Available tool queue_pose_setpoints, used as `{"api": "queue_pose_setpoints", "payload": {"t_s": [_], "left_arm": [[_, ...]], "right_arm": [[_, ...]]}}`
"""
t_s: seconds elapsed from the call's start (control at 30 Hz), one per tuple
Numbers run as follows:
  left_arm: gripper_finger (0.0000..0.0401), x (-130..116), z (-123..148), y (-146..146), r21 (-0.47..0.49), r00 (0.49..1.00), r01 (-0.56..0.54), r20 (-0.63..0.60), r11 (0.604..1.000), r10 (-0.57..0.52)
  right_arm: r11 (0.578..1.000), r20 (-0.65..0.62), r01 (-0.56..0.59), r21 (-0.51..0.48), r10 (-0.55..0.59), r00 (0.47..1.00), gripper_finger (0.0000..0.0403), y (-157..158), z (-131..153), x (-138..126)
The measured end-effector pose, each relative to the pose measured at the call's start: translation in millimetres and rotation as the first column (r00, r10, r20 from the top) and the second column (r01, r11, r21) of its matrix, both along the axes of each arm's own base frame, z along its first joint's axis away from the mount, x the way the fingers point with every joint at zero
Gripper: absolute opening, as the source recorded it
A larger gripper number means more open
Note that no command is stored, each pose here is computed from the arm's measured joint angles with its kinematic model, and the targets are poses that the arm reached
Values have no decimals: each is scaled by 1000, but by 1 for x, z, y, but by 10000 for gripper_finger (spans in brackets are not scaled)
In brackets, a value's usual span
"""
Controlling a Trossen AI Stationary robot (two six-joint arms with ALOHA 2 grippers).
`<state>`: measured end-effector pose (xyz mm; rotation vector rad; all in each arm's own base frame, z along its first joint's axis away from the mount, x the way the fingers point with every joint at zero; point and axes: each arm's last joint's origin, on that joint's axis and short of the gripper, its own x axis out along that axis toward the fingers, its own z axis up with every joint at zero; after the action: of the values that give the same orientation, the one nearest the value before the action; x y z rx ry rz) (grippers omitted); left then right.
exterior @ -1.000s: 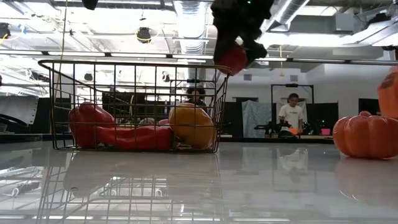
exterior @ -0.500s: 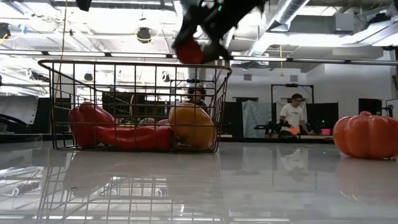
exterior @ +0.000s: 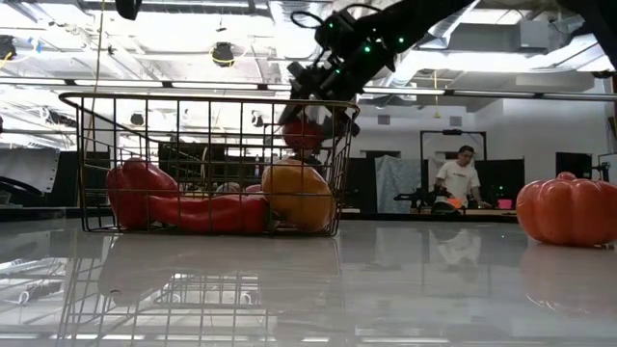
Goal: Sort produce into baskets
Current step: Put the red tomato into the top mesh basket, then put the orange pumpkin into the bottom mesh basket
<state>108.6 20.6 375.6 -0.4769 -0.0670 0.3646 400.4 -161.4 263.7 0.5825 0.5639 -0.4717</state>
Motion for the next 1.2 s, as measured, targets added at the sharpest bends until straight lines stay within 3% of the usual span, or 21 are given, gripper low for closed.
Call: {"api": "queue_pose_setpoints", "payload": {"t_s": [0.27,0.4,0.57,0.7,1.0,1.2], "left_arm": [[183,0,0,0,-8,1000,1,3,1000,-1],[183,0,-1,0,17,1000,9,-16,1000,-9],[183,0,-4,0,65,997,14,-72,998,-9],[183,0,-5,0,89,996,4,-93,996,5],[183,0,-6,-1,106,994,30,-105,994,-19],[183,0,-9,-2,72,988,92,-132,993,-82]], "right_arm": [[997,-50,-9,73,13,999,396,-8,-4,-8],[991,-187,-25,128,49,981,394,3,10,-14],[988,-446,-115,106,151,882,384,39,32,-24],[976,-572,-167,140,217,791,375,73,43,-31],[970,-736,-184,160,242,632,369,153,32,-41],[968,-774,-212,135,236,587,369,194,33,-49]]}}
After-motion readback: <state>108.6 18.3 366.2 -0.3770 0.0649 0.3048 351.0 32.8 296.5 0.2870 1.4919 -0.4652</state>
